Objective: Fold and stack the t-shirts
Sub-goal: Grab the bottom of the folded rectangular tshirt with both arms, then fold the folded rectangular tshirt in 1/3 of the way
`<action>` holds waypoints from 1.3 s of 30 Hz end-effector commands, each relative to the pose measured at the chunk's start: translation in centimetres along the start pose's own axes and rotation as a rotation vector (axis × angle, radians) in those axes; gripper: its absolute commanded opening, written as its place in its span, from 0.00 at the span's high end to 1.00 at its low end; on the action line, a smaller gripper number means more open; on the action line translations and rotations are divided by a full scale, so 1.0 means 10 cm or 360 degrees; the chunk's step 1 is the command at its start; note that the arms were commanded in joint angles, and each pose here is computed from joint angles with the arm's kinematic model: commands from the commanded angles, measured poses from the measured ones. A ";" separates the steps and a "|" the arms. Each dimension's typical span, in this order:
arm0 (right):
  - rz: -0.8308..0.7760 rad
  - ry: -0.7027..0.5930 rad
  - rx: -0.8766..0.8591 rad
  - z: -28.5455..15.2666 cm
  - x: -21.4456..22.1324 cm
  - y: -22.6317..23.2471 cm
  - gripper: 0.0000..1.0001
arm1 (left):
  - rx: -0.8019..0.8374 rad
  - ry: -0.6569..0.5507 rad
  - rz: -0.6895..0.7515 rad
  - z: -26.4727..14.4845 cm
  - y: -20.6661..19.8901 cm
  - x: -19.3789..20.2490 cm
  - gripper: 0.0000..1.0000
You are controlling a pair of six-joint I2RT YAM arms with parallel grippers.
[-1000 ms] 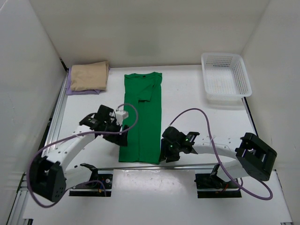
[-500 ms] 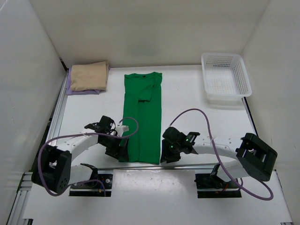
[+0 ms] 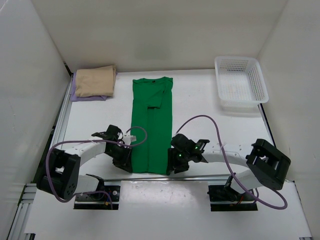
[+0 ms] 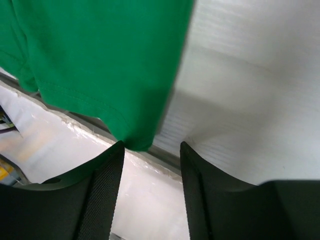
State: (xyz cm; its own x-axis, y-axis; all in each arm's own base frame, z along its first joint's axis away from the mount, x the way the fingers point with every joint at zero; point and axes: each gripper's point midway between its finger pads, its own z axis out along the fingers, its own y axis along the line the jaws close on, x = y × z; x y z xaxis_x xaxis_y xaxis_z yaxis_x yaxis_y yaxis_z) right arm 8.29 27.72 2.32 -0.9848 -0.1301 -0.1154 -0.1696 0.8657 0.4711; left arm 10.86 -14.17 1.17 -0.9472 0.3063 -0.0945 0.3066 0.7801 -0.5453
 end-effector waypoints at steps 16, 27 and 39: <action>-0.0127 -0.0199 -0.0155 -0.54 -0.78 0.39 1.00 | -0.0273 -0.0386 0.0214 -0.61 -0.03 -0.81 0.90; -0.0006 -0.0378 0.0076 -0.65 -2.47 0.21 1.00 | -0.0381 -0.0666 0.0130 -1.26 0.17 -2.35 0.90; 0.0106 -0.0321 -0.0109 -0.42 -3.30 0.12 1.00 | -0.0430 -0.0645 0.0107 -1.09 0.45 -3.01 0.90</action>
State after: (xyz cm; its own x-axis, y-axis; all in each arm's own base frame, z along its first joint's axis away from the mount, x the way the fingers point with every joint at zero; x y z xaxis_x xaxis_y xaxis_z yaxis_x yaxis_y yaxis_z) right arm 40.42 30.13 10.20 -0.9581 0.0748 -0.2765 -0.0802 0.8567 0.5095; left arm 40.44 -13.89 9.53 -0.8859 0.1624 -0.4346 0.3169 0.8959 -0.3114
